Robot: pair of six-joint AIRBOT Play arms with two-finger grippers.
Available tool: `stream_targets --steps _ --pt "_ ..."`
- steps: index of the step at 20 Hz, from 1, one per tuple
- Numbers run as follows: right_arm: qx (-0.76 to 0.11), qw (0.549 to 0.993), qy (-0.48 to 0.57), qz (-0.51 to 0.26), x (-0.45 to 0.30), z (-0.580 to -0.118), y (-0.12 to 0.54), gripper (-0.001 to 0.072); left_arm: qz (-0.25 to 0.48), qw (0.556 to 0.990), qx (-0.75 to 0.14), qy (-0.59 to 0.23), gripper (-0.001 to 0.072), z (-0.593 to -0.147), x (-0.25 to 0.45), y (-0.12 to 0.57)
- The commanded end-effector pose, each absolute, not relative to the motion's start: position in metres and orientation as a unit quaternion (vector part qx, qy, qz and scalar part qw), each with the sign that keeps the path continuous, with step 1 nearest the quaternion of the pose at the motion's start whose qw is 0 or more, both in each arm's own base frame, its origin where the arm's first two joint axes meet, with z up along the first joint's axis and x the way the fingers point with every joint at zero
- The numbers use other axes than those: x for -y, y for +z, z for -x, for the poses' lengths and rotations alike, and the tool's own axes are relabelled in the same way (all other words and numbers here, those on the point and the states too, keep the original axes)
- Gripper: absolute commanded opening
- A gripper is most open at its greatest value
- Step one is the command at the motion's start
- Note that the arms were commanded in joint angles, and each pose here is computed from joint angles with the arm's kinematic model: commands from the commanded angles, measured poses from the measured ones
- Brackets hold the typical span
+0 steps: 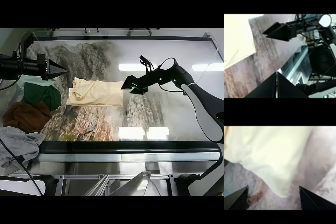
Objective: Fold the shirts.
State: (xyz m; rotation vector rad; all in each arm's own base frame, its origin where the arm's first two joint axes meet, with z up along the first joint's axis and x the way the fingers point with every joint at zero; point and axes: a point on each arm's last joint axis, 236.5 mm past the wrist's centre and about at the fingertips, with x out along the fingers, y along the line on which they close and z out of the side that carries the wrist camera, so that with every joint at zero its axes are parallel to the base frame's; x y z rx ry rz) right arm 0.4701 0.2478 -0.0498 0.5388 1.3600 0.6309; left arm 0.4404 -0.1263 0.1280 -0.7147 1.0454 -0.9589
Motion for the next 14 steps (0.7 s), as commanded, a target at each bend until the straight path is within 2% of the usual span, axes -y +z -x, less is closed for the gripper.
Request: stream_targets --steps 1,4,9,14 --pt "-0.633 0.681 0.243 -0.276 -0.244 -0.472 -0.088 0.0693 0.318 0.698 -0.471 -0.436 0.0019 -0.438 0.129 0.126" --pt "-0.632 0.673 0.246 -0.295 -0.260 -0.472 -0.096 0.0694 0.314 0.699 -0.470 -0.438 0.0019 -0.437 0.130 0.126" --pt "-0.617 0.685 0.235 -0.307 -0.271 -0.482 -0.107 0.0693 0.311 0.698 -0.469 -0.442 0.0019 -0.436 0.130 0.126" --pt "-0.619 0.666 0.242 -0.338 -0.281 -0.482 -0.123 0.0692 0.309 0.695 -0.471 -0.446 0.0019 -0.434 0.131 0.126"
